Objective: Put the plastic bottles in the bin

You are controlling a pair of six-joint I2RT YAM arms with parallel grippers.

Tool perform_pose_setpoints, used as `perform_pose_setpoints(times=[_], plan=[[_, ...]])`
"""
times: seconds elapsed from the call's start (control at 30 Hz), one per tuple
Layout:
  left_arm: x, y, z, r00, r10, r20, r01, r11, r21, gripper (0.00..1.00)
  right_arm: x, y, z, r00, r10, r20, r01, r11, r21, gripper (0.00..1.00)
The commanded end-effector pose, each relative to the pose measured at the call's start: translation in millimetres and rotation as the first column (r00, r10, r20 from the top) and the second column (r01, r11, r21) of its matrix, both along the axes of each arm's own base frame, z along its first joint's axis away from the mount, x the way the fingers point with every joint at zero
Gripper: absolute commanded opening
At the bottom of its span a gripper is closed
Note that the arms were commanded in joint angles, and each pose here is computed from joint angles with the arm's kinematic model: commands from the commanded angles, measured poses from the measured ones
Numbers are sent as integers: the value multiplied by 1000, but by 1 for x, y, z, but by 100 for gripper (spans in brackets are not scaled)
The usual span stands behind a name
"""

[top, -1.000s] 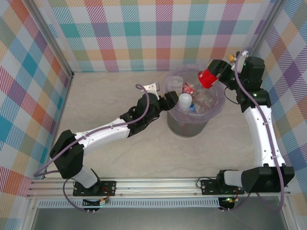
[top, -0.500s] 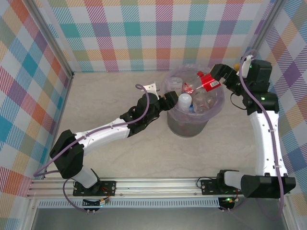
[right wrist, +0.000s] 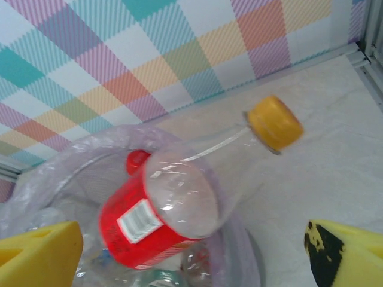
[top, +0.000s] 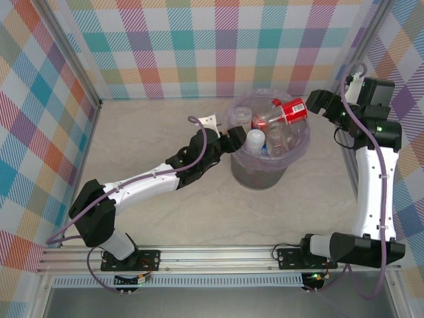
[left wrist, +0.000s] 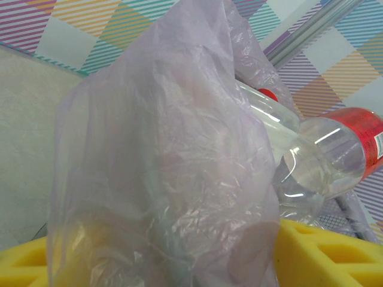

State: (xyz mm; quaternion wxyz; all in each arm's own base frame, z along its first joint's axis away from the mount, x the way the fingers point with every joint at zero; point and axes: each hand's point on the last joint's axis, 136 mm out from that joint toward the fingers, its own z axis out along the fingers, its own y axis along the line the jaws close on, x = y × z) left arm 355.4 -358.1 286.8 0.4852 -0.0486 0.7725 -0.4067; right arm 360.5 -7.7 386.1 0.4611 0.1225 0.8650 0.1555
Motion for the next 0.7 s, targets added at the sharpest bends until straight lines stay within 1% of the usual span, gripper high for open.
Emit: perform_pose_setpoints(times=[0.0,0.07,0.13,0.23,0.33,0.53,0.67], plan=[[-5,-1,6,1000,-19,23,18,999,34,69,5,-16,7,1000,-25,5,26,995,-93,95],[-6,0,7,999,-21,26,20,999,33,69,8,-26,13,998,-50,26,52,993,-101,96],[-6,1,8,999,-19,29,18,999,36,68,14,-31,23,997,-43,65,45,998,-32,98],[-6,1,9,999,-19,31,18,999,45,69,28,-36,26,997,-41,60,40,999,14,99],[-7,2,10,999,-22,32,20,999,45,69,43,-29,24,997,6,71,-10,998,65,98],[-10,5,14,999,-24,36,23,999,39,69,66,-19,26,990,86,110,-99,988,116,95],[-12,10,17,999,-14,42,13,999,37,70,71,-11,16,988,125,94,-138,981,139,93]])
